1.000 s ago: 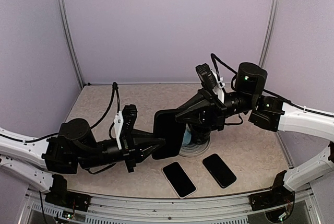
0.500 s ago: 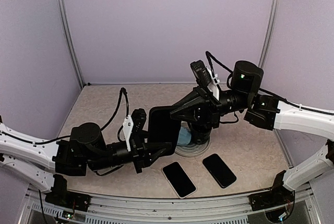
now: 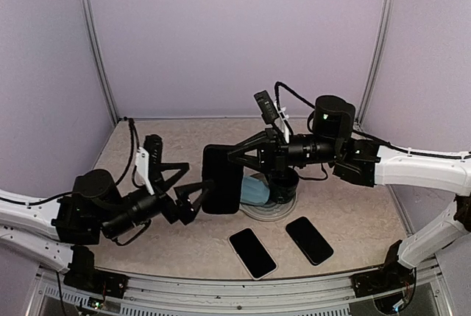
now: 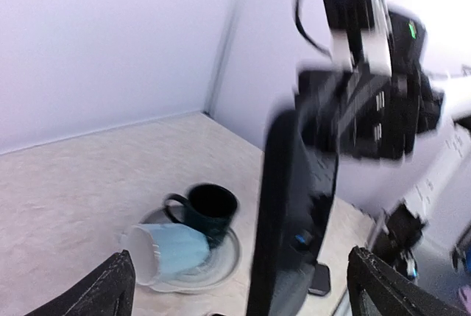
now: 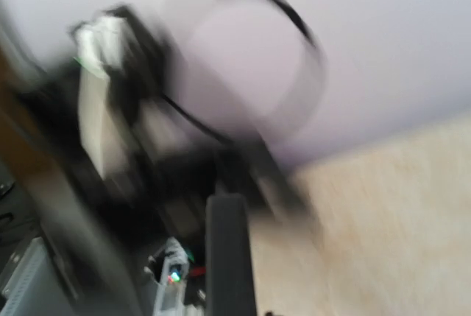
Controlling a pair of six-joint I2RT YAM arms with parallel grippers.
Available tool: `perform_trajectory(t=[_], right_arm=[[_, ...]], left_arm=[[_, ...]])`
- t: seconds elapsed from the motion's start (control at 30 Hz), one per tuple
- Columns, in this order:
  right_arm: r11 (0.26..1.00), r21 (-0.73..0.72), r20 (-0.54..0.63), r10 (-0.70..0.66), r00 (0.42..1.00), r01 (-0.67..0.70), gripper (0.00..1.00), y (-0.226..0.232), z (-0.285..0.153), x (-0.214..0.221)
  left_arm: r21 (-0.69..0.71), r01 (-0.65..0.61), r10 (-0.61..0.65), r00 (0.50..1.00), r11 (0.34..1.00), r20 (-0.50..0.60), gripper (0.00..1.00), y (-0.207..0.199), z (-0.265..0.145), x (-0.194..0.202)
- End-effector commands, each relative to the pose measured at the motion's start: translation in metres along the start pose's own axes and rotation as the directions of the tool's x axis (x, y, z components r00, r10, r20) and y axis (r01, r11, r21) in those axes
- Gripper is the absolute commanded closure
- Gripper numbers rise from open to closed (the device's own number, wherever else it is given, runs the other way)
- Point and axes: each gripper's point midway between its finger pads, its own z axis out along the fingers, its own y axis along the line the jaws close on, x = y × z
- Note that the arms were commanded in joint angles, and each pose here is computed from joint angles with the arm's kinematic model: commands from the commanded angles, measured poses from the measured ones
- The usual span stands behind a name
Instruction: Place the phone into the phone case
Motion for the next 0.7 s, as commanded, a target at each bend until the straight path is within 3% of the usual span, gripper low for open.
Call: perform_trajectory(t=[0.0,0.1,0.27,0.4,0.5,0.6,0.67], right_arm=[[0.971,0.103,-0.065,0.225,0.972,-0.218,1.0,-0.046,0.035,0.067],[0.953,0.068,-0.118,0.303,0.946,-0.296,1.0,-0.051,0.068,0.099],[0.887,0.156,-0.192,0.459,0.867,-0.435,1.0,-0.084,0.1,0.158],[0.83,0.223,-0.213,0.553,0.805,-0.511,1.0,-0.104,0.114,0.188],[0.781,0.368,-0.199,0.596,0.778,-0.504,1.0,-0.127,0.109,0.207],[0.749,0.48,-0.214,0.605,0.767,-0.457,0.78,-0.144,0.101,0.224],[0.745,0.515,-0.229,0.597,0.769,-0.425,0.55,-0.151,0.1,0.226]], left_arm=[[-0.434,0.223,-0.121,0.96,0.873,0.251,0.01,0.096,-0.066,-0.059],[-0.498,0.284,-0.165,0.949,0.819,0.269,0.01,0.114,-0.08,-0.063],[-0.636,0.252,-0.189,0.968,0.73,0.166,0.01,0.135,-0.068,-0.035],[-0.671,0.225,-0.201,0.973,0.707,0.115,0.01,0.144,-0.056,-0.022],[-0.68,0.225,-0.215,0.971,0.698,0.1,0.01,0.154,-0.051,-0.016],[-0.693,0.216,-0.227,0.971,0.688,0.078,0.01,0.168,-0.046,-0.012],[-0.714,0.182,-0.208,0.977,0.676,0.052,0.01,0.18,-0.042,-0.009]])
